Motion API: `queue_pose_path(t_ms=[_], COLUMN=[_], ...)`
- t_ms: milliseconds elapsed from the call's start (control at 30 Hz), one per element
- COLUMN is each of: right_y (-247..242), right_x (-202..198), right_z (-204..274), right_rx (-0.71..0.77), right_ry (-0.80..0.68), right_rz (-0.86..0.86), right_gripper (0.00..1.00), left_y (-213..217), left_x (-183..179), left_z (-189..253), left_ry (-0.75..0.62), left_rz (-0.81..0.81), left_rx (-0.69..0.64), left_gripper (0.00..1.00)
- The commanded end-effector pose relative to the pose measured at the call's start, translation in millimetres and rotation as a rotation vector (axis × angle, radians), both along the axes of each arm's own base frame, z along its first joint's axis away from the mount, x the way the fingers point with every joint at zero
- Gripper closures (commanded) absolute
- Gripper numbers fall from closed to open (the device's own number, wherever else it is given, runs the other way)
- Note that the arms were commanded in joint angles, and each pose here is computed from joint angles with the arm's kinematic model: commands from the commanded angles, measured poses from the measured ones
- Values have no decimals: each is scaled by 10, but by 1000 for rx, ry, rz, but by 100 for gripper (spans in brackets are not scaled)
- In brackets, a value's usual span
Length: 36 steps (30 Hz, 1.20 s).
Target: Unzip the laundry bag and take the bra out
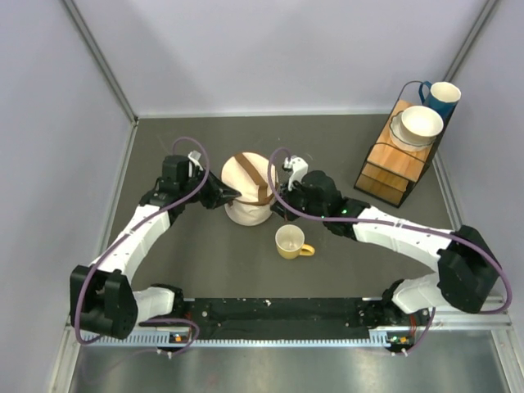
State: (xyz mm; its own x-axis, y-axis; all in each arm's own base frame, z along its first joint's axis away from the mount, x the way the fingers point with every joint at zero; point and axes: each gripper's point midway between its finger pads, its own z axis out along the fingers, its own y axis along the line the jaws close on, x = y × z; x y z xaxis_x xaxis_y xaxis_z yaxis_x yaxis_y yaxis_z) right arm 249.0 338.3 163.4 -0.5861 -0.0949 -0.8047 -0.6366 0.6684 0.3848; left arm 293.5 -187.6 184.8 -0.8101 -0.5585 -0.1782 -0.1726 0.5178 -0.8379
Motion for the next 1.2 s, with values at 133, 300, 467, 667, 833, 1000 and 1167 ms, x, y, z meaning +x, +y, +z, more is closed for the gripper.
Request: queue_pose_path(t_ms=[133, 300, 467, 667, 833, 1000, 1167], right_y=[-419, -420, -509, -329, -501, -568, -463], right_x=[327, 384, 595, 487, 687, 835, 751], right_z=[156, 186, 112, 234, 279, 376, 457], right_rx=[-48, -63, -103, -43, -69, -64, -29], right_ry=[-120, -144, -157, -148, -187, -214, -180], right_rz=[-128, -126, -166, -104, -195, -206, -145], right_gripper=[100, 100, 100, 100, 100, 100, 84], left_y=[155, 138, 107, 102, 137, 150, 143], left_x=[209, 202, 218, 263, 241, 226, 201], left_z=[225, 214, 219, 255, 243, 211, 242], left_ry=[-104, -110, -121, -128, -128, -118, -119], left_rz=[-48, -86, -154, -167, -176, -171, -156], left_rx=[62, 63, 60, 69, 108, 111, 96], left_gripper=[100, 100, 100, 100, 100, 100, 100])
